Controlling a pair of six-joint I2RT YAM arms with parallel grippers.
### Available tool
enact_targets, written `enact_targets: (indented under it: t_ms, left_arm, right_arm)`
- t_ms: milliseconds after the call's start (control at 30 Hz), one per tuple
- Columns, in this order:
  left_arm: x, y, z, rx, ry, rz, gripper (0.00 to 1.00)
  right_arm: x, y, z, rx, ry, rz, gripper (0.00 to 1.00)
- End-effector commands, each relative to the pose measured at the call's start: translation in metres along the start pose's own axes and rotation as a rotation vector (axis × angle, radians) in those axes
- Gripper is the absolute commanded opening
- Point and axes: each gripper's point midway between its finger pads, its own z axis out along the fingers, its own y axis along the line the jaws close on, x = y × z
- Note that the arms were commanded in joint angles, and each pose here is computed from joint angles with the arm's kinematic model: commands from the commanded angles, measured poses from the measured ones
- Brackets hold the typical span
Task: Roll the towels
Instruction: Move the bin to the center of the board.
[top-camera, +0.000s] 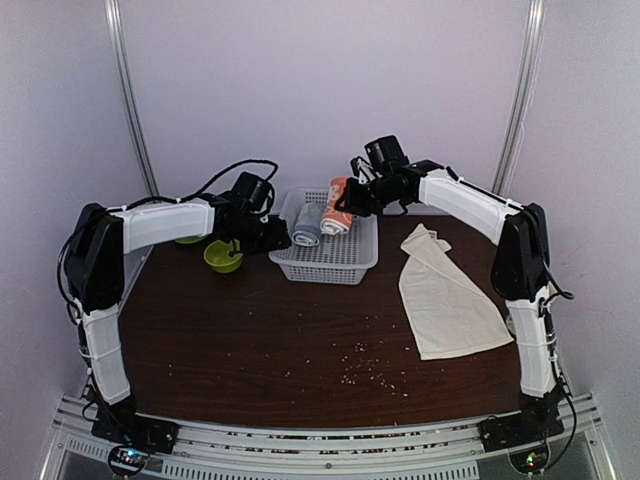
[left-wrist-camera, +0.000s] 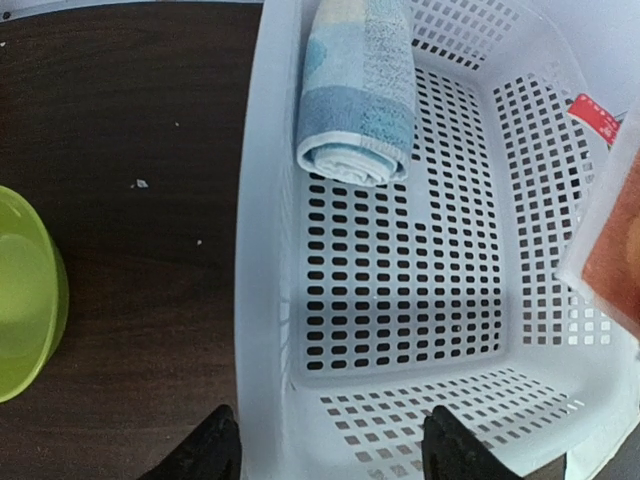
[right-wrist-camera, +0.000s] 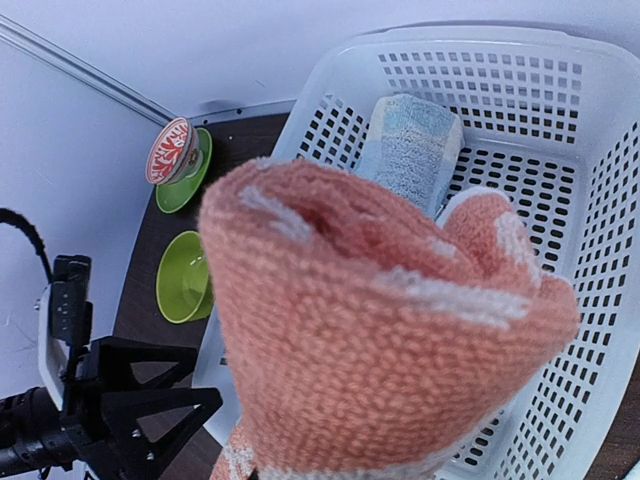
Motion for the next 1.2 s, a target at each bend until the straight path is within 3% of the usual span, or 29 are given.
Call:
enact_targets:
  t_ms: [0, 300, 667, 1167]
  left_arm:
    - [-0.008, 0.006, 0.008, -0.038, 0.015, 0.008, 0.62]
    - [-0.003, 0.012, 0.023, -0.07, 0.054, 0.006, 0.41]
    - [0.011, 0.007, 0.016, -0.035, 0.104, 0.037, 0.0]
    - [0.081, -0.007, -0.022, -0.032, 0.188, 0.112, 0.0]
  right_arm:
    - [-0.019, 0.025, -0.019, -0.079, -0.052, -0.006, 0.0]
    - [-0.019, 0.032, -0.029, -0.109, -0.052, 0.002, 0.0]
    - [-0.013, 0.033, -0.041, -0.117, -0.057, 0.004, 0.0]
    - [0.032, -0.008, -0.044, 0.043, 0.056, 0.07, 0.0]
